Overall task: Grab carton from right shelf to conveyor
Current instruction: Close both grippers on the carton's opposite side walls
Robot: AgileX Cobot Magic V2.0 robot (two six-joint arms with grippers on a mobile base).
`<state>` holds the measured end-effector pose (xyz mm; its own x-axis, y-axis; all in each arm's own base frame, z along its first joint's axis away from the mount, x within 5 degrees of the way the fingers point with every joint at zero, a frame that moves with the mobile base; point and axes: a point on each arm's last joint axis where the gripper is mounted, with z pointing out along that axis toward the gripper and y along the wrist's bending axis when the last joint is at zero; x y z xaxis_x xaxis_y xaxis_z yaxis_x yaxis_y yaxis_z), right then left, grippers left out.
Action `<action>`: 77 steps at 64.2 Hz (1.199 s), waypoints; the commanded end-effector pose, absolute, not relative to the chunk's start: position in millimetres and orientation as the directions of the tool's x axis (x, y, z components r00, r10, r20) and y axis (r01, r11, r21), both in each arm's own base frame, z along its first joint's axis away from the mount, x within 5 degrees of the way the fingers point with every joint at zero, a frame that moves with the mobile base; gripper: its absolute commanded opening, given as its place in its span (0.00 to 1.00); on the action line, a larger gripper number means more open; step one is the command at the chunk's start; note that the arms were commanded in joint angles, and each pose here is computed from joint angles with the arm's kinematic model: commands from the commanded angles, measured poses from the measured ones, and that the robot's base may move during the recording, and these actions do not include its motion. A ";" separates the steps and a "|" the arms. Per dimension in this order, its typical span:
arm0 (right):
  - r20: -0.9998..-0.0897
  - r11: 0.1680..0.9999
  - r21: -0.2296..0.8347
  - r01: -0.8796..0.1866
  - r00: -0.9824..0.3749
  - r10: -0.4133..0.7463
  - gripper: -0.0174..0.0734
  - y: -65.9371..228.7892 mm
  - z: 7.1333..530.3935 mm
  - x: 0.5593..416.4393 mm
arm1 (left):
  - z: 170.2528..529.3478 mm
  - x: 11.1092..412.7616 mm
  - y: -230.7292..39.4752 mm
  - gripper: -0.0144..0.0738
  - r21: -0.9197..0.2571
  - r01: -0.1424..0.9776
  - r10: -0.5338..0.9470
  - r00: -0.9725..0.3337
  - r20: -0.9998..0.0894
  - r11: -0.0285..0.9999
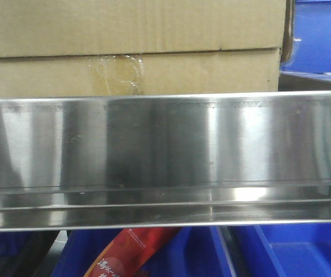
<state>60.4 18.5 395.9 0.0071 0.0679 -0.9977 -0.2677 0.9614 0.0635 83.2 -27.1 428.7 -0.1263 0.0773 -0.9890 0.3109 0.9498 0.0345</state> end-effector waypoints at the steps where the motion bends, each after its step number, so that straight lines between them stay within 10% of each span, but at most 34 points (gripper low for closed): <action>1: -0.998 0.942 0.068 -0.328 -0.019 0.065 0.72 26.8 413.5 74.7 | 436.5 104.0 -36.6 0.57 0.028 0.360 0.091 -0.160 -0.983 0.933; 22: -0.971 0.866 0.070 -0.494 -0.234 -0.055 0.72 79.2 475.4 149.9 | 476.2 174.6 -62.5 0.57 -0.011 0.427 0.137 -0.314 -0.940 0.904; 36: -0.903 0.853 0.070 -0.517 -0.397 -0.166 0.72 107.9 502.7 205.0 | 491.5 219.6 -62.4 0.57 -0.062 0.282 0.074 -0.449 -0.890 0.958; 77: -0.708 0.925 0.101 -0.367 -0.679 -0.192 0.72 154.4 460.7 328.7 | 450.6 330.5 -66.2 0.57 0.061 0.008 0.048 -0.725 -0.688 0.998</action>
<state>319.3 152.4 466.9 -0.6756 -0.1897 -0.7125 -0.3781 0.9187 0.1139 323.6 -63.3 455.6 -0.7165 0.0506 -0.6957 0.0122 0.9981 0.0601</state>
